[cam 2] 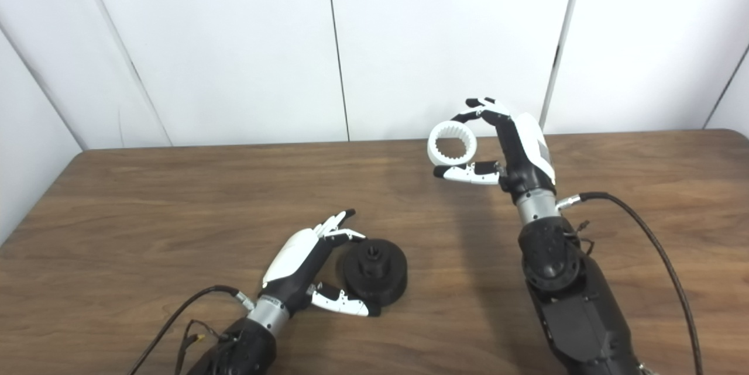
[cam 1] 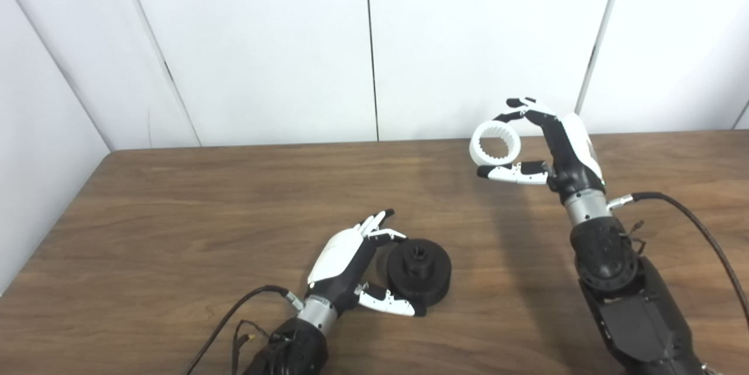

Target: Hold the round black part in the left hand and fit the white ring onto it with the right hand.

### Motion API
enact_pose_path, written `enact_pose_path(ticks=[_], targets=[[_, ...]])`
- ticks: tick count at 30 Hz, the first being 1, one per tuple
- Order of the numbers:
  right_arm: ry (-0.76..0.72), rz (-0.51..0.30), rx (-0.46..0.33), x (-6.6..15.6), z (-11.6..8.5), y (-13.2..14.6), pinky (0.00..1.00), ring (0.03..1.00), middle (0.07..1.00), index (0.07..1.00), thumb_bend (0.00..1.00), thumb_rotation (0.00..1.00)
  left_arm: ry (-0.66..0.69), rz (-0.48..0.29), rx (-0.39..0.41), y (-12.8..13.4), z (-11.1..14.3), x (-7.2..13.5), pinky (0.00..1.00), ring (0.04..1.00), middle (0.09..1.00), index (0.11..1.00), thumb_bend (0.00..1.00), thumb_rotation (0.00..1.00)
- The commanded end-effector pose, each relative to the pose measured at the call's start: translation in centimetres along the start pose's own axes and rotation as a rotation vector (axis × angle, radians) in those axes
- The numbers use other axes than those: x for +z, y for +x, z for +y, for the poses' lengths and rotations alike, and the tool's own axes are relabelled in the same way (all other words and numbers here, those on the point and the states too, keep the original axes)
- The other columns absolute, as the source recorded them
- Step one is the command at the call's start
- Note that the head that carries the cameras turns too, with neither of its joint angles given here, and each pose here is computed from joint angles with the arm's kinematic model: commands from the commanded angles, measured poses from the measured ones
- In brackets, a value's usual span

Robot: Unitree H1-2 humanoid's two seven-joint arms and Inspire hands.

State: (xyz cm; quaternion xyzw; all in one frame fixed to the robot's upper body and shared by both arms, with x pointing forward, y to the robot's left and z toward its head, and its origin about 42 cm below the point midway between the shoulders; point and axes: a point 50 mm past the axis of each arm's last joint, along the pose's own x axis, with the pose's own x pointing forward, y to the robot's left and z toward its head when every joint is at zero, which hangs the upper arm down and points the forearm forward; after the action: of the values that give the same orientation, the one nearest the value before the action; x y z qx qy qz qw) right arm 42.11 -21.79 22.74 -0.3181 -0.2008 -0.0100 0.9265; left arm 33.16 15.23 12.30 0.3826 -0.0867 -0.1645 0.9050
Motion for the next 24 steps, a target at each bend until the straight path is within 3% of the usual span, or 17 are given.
enact_pose_path(ticks=[1,11,24], targets=[[0.019,-0.109,-0.022,2.5,-0.8,0.7,0.87,0.921,0.838,0.481,0.52,0.14,0.03,-0.029,0.023,1.0,0.7,0.7,1.0,1.0,1.0,0.645,0.9,0.28],[0.078,-0.184,0.05,4.9,-0.6,-2.8,0.88,0.92,0.83,0.481,0.52,0.14,0.026,-0.031,0.022,1.1,0.8,0.5,1.0,1.0,1.0,0.644,0.9,0.28],[0.129,-0.178,0.138,6.9,0.0,-6.7,0.89,0.91,0.824,0.481,0.52,0.14,0.035,-0.031,0.024,1.3,0.9,0.7,1.0,1.0,1.0,0.643,0.9,0.27]])
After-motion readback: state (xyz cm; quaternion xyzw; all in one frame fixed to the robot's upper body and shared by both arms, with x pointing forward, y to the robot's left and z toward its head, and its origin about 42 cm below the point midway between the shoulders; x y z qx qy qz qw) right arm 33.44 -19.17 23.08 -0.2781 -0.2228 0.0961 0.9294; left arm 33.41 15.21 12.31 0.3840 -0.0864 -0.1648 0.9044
